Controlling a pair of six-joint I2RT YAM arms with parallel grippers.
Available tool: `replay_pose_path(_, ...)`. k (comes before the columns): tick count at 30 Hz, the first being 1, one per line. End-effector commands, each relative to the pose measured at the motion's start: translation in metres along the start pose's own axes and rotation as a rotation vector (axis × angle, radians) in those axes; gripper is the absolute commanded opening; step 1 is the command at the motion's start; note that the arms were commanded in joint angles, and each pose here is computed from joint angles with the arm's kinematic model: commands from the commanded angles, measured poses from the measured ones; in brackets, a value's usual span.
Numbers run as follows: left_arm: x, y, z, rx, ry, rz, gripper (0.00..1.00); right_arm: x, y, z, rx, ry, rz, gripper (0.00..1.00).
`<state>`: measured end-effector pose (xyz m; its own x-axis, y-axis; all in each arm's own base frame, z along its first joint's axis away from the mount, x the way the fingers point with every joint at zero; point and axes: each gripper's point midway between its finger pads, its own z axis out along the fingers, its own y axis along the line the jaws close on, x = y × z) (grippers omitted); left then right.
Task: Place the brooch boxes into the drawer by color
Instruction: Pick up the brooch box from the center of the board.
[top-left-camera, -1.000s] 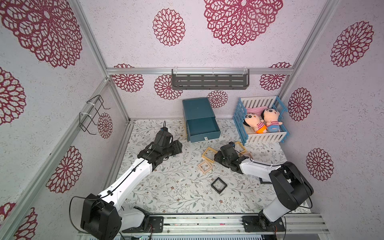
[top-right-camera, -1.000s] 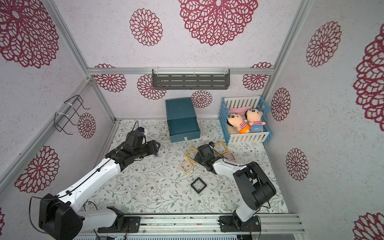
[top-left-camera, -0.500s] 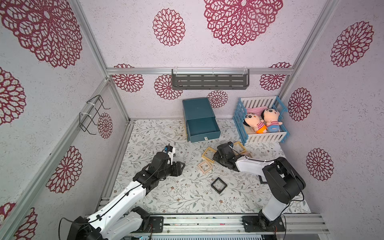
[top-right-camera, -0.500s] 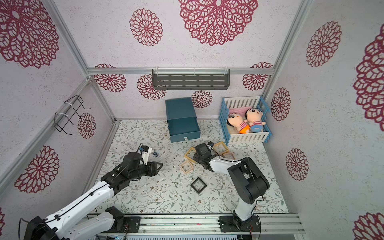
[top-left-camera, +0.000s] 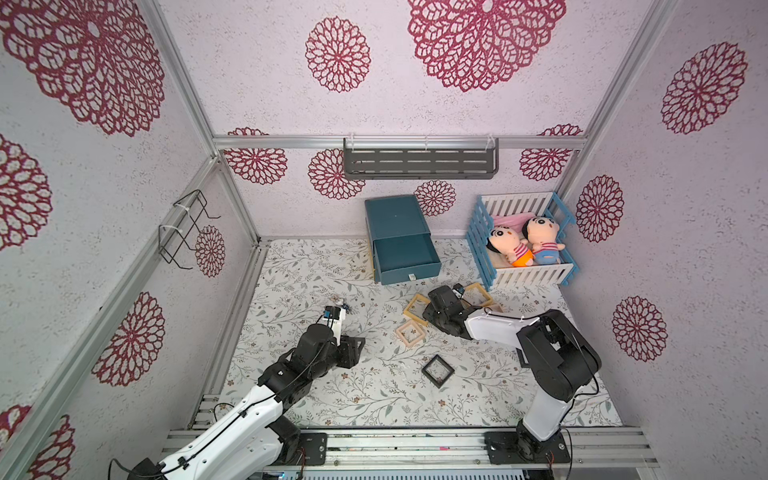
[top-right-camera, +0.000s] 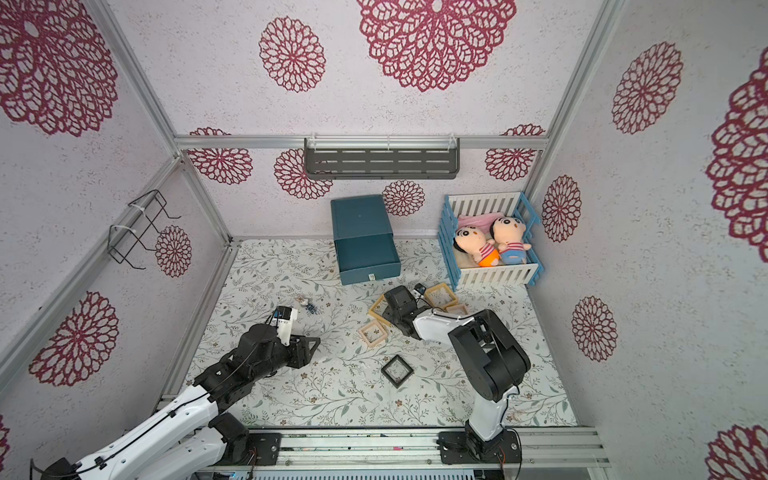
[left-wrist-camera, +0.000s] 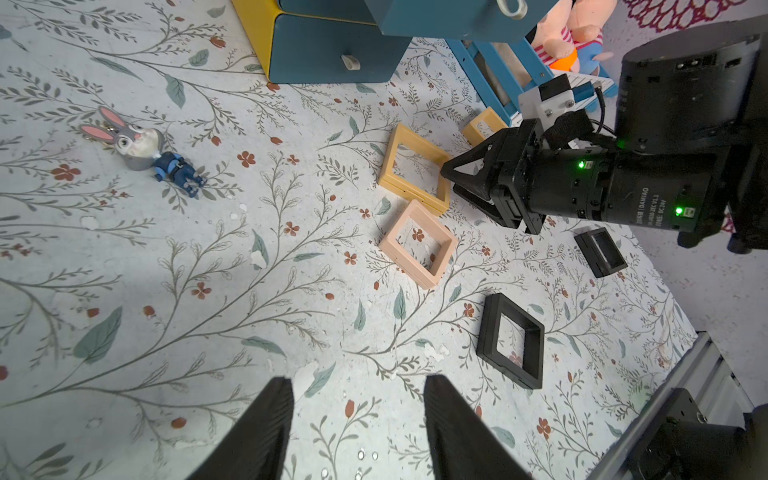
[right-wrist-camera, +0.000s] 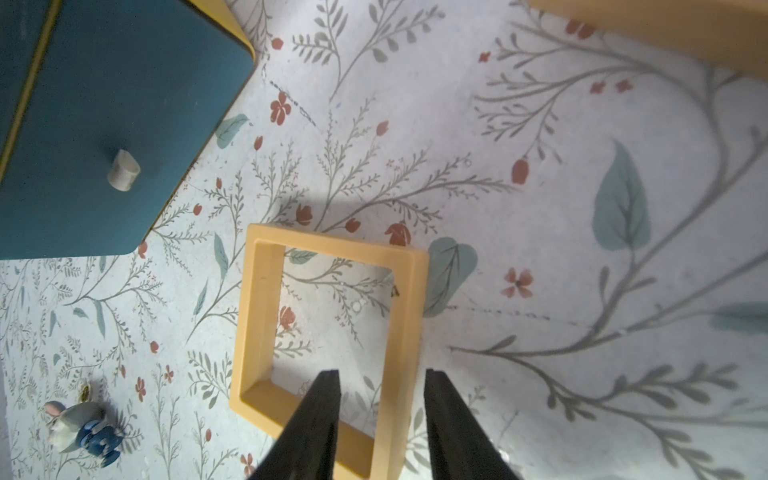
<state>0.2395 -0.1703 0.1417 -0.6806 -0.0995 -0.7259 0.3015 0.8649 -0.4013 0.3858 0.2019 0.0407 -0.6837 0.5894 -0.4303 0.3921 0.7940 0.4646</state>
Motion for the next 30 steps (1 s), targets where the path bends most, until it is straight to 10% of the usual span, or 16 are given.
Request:
replay_pose_path(1,-0.009,-0.004,-0.003,0.004,-0.04,0.004,0.57,-0.006,0.001,0.0,0.035,-0.03,0.013,0.38)
replay_pose_path(30,-0.022,-0.011,-0.008,0.011,-0.059,-0.002,0.58,-0.006,-0.017,-0.006,0.198,-0.063,-0.084,0.13)
